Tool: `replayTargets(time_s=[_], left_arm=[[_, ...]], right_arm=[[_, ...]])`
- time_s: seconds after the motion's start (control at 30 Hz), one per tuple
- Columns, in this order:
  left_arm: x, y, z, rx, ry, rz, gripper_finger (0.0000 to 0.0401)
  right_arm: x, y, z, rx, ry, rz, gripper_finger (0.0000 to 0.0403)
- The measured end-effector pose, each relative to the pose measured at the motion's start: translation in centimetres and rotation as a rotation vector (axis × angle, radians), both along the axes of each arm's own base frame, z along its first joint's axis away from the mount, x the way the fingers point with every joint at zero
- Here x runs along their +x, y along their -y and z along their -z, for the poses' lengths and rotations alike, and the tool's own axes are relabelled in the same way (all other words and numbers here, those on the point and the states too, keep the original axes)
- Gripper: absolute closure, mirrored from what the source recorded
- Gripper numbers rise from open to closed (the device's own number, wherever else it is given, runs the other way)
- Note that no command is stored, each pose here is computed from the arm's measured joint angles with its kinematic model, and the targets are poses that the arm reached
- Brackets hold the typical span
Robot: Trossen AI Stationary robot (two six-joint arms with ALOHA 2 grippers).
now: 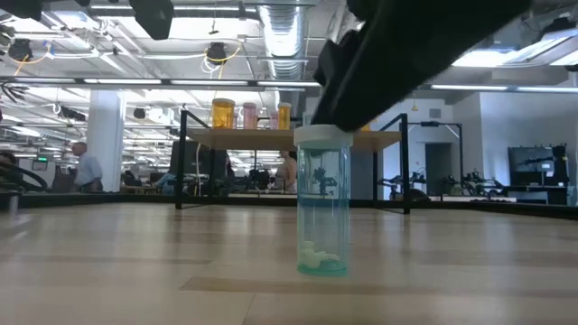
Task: Pick and place medicine bottles onto shelf by color
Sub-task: Put the small green pill bottle on the shelf
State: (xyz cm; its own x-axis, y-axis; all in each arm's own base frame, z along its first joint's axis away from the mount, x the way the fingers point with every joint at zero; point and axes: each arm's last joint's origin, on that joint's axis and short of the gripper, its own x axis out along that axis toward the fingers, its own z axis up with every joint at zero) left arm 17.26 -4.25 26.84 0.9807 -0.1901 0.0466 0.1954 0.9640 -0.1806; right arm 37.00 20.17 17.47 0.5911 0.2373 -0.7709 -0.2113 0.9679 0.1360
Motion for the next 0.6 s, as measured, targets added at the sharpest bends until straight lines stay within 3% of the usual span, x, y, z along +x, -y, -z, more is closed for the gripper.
replayTargets(time_s=[0.17,0.6], left_arm=[[0.0,0.0,0.0,-0.001,0.0,0.0,0.0205],[0.0,0.0,0.0,-0.001,0.0,0.001,0.0205]], right_arm=[[0.04,-0.02,-0.15,0.006,0.005,0.003,0.0165],[0.05,0.01,-0.15,0.007,0.004,0.005,0.0226]])
